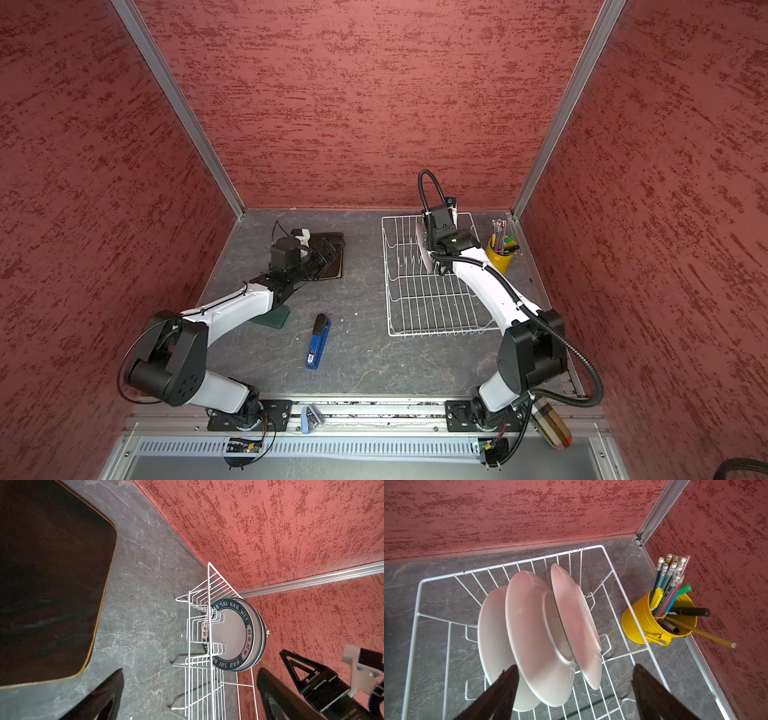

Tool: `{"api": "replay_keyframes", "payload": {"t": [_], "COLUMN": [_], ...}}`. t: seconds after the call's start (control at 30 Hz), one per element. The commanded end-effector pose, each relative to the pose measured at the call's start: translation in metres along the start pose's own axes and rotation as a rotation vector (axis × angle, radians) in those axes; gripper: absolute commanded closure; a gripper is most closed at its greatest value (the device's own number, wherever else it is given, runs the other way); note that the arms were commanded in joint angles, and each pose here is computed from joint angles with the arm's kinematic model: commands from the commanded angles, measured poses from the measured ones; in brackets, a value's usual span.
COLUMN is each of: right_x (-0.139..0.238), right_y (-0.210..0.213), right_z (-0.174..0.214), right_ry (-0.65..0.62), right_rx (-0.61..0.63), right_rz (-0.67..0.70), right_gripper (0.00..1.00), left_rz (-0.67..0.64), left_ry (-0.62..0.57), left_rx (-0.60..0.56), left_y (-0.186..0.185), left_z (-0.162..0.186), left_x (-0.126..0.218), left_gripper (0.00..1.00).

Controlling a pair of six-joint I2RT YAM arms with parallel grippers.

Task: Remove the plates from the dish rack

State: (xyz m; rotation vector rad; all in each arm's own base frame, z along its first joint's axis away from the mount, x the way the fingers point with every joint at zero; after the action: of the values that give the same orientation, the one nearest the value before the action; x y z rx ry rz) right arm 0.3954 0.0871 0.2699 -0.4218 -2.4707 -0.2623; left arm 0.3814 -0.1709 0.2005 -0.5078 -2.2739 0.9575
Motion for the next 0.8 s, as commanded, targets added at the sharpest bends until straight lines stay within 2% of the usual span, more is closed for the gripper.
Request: {"api": "replay_keyframes", "payload": {"t": [0.0, 0.37, 0.57, 0.77], "right_x": [0.017, 0.034, 0.061, 0.072], "right_y": [0.005, 0.001, -0.003, -0.01], "right_z": [-0.01, -0.007, -0.015, -0.019], "right_ry": [-0.053, -0.067, -0.137, -0.161], "right_rx": [-0.06, -0.049, -0.143, -0.144], "right_rz": [-0.072, -0.066, -0.188, -0.187], "right_gripper": [0.15, 0.14, 0.15, 0.15], "left_rz": [-0.041, -0.222, -0.287, -0.326], "left_ry": [0.07, 0.23, 0.275, 0.303], "left_rx": [-0.075, -0.255, -0.299, -0.285], "left_y": [0.0, 0.01, 0.019, 0.037], "left_z": [0.0, 0.003, 0.013, 0.017], "left_x": [-0.017, -0.08, -0.105, -0.123], "left_gripper": [0.01, 0.0, 0.01, 0.01]}}
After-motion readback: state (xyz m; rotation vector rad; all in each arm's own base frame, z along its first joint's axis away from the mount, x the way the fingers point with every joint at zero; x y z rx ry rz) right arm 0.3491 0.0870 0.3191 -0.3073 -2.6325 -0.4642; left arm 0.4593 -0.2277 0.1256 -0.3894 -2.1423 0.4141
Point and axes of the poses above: each gripper's point midway between its finger pads, its own x axis back along the fingers, its own y axis along the line the jaws close on, z = x × y, the point moved 5 cm from there along x, back along the fingers, and after that the axes turned 11 degrees about -x, right-handed, at the moved point
